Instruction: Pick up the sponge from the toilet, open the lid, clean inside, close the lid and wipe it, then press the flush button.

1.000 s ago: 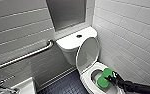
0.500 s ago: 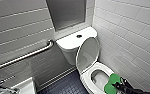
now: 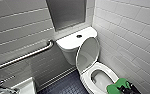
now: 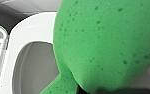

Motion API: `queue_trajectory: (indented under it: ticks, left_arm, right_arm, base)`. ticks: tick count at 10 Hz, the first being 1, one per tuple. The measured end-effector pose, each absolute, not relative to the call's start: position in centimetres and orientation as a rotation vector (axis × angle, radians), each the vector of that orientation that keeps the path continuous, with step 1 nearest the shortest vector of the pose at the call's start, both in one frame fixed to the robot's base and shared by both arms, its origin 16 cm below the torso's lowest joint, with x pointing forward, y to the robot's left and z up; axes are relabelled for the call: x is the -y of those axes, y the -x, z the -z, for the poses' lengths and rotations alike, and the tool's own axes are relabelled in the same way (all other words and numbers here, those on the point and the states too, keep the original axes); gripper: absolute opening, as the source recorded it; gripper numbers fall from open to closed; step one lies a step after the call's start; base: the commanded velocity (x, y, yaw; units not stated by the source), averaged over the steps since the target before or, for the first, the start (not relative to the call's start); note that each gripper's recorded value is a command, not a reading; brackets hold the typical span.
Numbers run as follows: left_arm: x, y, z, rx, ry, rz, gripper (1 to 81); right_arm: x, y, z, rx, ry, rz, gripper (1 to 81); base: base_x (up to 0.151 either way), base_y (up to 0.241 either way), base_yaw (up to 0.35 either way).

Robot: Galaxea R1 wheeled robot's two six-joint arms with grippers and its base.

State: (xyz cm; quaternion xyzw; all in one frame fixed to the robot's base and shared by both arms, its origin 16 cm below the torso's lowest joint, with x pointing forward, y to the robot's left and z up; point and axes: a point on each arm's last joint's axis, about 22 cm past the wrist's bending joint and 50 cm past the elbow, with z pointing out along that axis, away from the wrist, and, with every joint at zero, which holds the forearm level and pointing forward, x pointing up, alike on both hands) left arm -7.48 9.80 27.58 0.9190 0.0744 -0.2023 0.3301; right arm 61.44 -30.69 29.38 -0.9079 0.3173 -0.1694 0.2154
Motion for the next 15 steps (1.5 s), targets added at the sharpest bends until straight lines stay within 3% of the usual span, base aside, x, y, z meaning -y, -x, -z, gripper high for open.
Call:
queue_trajectory:
  ticks: [6,10,15]
  left_arm:
    - [-9.4,7.4,-27.7,-0.197,-2.392,0.525,81.1]
    - [-9.0,7.4,-27.6,-0.196,-2.383,0.520,81.1]
    - [-9.1,7.2,-27.4,-0.197,-2.366,0.510,81.1]
  right_arm:
    - [31.0,-54.4,-28.7,-0.922,2.599,0.466,1.0]
    - [22.1,-45.8,-31.6,-0.921,2.500,0.194,1.0]
    - [22.0,-44.5,-33.5,-0.867,2.530,0.212,1.0]
  base:
    - [0.000,0.000,0.000]
    - [0.000,0.000,0.000]
    - [0.000,0.000,0.000]
